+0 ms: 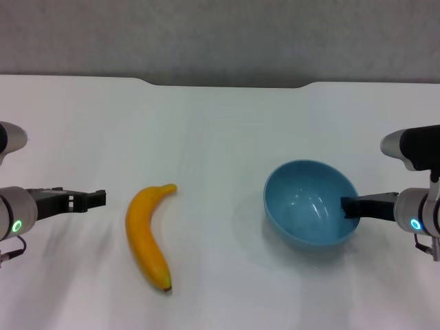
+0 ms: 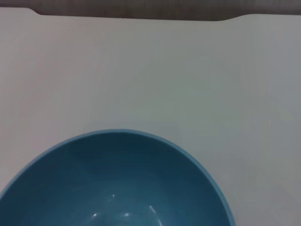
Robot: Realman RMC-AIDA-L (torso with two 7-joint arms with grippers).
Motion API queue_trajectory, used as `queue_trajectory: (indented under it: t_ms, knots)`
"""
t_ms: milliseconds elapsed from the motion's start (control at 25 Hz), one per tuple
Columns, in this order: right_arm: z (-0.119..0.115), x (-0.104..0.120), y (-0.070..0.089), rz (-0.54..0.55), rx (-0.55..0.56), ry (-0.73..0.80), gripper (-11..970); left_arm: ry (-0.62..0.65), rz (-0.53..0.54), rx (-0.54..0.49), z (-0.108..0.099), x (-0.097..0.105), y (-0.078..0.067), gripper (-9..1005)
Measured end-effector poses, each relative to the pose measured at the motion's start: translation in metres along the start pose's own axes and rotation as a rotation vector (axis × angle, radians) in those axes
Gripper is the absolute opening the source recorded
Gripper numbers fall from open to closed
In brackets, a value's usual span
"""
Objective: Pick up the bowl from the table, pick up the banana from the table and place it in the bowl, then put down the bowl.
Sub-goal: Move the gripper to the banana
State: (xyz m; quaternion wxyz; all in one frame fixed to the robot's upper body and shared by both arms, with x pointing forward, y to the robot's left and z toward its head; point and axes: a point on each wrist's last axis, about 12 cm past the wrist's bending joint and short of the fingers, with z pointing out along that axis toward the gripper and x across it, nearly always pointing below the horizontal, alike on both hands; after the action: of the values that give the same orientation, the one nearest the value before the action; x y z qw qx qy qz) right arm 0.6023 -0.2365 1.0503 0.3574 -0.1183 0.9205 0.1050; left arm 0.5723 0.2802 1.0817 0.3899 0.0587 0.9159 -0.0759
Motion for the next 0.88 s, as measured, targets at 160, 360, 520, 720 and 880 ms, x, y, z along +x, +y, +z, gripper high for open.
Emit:
queue_trajectory:
  t_ms: [160, 360, 520, 720, 880]
  knots:
    - [-0.004, 0.0, 0.0, 0.001, 0.0, -0.022, 58, 0.0, 0.004, 0.004, 0.001, -0.001, -0.002, 897]
    - [-0.007, -0.004, 0.0, -0.005, 0.0, -0.048, 48, 0.002, 0.012, 0.031, 0.001, -0.011, -0.011, 896]
    - [-0.009, -0.016, 0.005, -0.036, -0.011, -0.08, 35, 0.026, 0.012, 0.06, -0.003, -0.023, -0.02, 893]
    - [-0.015, -0.028, 0.003, -0.057, -0.007, -0.127, 35, 0.043, -0.007, 0.08, -0.005, -0.027, -0.027, 893]
    - [-0.02, -0.037, 0.005, -0.07, -0.012, -0.161, 36, 0.054, -0.022, 0.09, -0.005, -0.026, -0.033, 895]
